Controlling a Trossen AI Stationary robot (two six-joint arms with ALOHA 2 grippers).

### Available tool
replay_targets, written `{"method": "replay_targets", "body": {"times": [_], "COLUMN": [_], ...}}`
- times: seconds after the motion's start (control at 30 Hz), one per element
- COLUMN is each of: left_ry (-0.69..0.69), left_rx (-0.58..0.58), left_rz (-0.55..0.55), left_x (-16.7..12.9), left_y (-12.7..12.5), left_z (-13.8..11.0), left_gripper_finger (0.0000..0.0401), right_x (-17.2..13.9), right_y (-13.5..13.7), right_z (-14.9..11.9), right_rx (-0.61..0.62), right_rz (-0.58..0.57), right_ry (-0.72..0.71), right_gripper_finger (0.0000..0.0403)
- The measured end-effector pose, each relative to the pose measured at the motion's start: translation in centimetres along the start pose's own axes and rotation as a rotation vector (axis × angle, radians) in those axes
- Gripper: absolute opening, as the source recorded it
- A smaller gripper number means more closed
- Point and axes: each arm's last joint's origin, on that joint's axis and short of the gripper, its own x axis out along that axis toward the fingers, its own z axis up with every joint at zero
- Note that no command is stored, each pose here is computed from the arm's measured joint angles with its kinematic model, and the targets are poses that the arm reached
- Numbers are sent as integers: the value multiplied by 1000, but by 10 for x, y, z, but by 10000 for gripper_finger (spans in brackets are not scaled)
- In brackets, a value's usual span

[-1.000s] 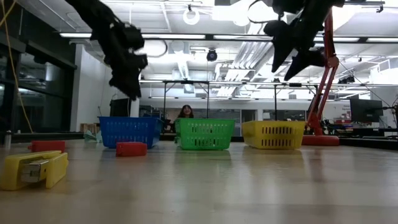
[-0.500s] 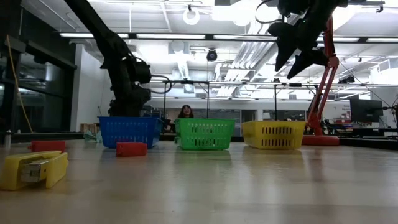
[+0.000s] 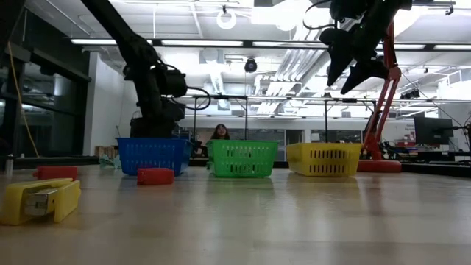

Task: Pick and place Stapler, Stapler remover, tape
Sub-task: Put the yellow tape into the yellow bin

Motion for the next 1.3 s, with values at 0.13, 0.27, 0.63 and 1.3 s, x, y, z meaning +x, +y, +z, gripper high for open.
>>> {"method": "replay_targets", "body": {"times": [0.13,0.27,0.63,1.3], "left_ry": [-8,-6,-10,19], "left_rx": [-4,-6,-25,-11], "left_rz": [15,26,31,58], "left_x": [0,0,0,13], "left_y": [1,1,2,-4], "left_z": [1,1,1,1], "left_gripper_finger": [195,195,195,195], "right_x": [0,0,0,0], "right_y": [0,0,0,1], "right_z": [0,0,0,0], "right_rx": [0,0,-5,-1], "right_rz": [0,0,0,21], "right_ry": [0,0,-1,11], "right_gripper_finger": [227,227,227,227]}}
